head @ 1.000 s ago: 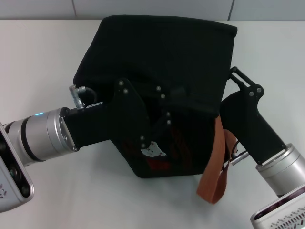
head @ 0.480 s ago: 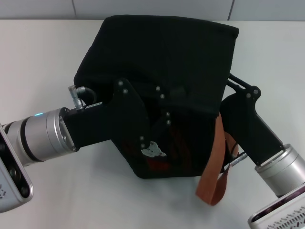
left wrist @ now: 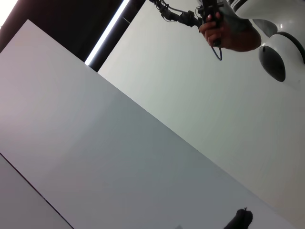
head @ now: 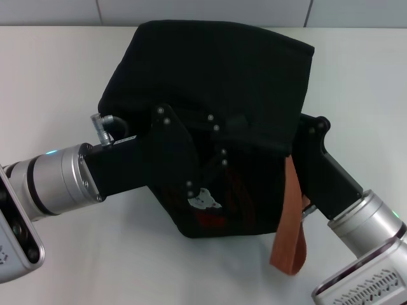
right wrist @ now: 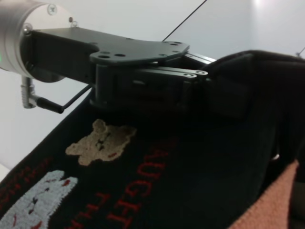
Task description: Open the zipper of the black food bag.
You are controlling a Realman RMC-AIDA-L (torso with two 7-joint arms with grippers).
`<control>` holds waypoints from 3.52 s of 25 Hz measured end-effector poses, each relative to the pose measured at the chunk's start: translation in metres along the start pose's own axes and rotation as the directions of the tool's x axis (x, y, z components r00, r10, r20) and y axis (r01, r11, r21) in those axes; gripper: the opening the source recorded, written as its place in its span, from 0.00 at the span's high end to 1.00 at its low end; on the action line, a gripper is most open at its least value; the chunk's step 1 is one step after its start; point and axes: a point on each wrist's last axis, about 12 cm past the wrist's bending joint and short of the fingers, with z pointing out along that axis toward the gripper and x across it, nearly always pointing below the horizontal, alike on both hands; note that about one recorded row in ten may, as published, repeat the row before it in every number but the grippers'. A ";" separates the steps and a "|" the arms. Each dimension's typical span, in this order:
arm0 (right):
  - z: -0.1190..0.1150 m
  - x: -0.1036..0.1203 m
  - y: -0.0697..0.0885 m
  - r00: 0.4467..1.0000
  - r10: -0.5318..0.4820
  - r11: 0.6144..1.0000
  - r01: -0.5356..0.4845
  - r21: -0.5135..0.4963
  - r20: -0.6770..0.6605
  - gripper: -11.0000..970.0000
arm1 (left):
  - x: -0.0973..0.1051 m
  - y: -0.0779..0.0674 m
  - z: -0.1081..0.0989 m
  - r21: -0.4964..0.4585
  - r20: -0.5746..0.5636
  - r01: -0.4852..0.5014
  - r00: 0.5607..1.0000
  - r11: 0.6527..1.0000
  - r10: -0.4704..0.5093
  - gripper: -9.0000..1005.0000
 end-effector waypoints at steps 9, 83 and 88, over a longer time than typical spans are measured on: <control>0.005 -0.003 0.000 1.000 -0.008 1.000 0.008 0.007 0.006 0.90 | 0.000 0.000 0.000 -0.001 0.000 -0.001 1.000 1.000 0.001 0.90; -0.012 0.049 -0.056 0.599 0.759 0.516 -0.793 -0.324 -0.255 0.30 | -0.012 -0.035 -0.097 -0.458 -0.192 0.555 0.701 0.695 -0.687 0.16; -0.013 0.049 -0.063 0.613 0.754 0.529 -0.779 -0.337 -0.235 0.30 | -0.028 -0.027 -0.116 -0.378 -0.225 0.601 0.679 0.705 -0.699 0.16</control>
